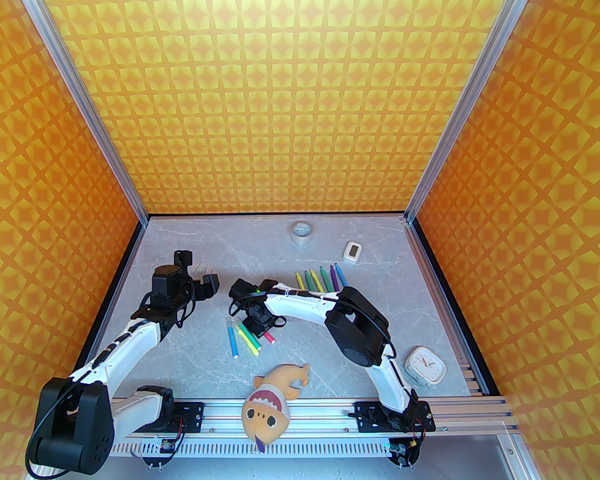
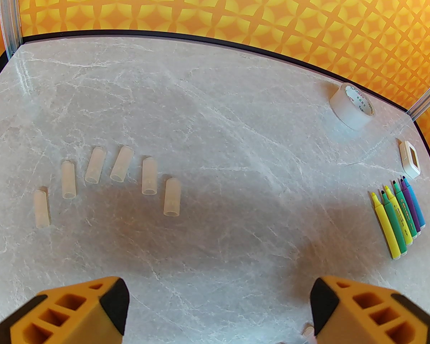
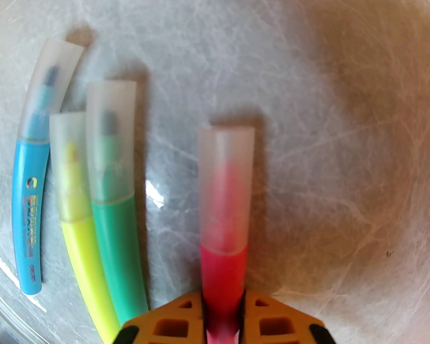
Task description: Open the pen caps
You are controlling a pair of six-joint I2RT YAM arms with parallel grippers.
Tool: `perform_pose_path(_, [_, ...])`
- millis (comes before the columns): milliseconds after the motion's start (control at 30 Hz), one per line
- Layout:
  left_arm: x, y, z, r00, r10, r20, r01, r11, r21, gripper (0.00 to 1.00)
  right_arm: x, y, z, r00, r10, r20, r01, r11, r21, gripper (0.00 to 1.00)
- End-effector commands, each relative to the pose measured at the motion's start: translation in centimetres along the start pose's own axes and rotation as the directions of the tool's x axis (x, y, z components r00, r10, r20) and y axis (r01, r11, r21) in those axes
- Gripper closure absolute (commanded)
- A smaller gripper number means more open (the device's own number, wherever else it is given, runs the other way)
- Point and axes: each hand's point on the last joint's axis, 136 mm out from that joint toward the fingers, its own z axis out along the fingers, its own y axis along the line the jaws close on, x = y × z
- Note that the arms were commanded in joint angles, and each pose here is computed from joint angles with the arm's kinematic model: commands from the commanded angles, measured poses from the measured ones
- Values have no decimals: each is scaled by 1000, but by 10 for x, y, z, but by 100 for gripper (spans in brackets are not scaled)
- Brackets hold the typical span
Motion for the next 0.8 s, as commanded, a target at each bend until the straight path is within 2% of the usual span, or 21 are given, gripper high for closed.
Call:
perform_pose_path(0, [1,-8,-4,1000,-14,-18,15,999,49,12,-17,0,-15,992,46,117,-39,997,-69,96])
perform_pose_path(100, [-1,-17,-4,999,-21,-26,23,995,99,13,-24,-7,-34,977,71,200,-52,994,-97,100])
perform_pose_path(333, [-3,-41,-8,997,-43,-58,56,972,228,14,-39,-8,-84,896,101,433,-20,982,-189,100])
perform_pose_path(533, [-2,-86,-19,990,-39,-133,98,878,469,17,-46,-11,-104,845,119,522,-8,978,-211,100])
perform_pose_path(767, [-2,-111,-26,983,-45,-175,142,789,597,20,-54,-7,-119,800,122,587,22,972,-232,100])
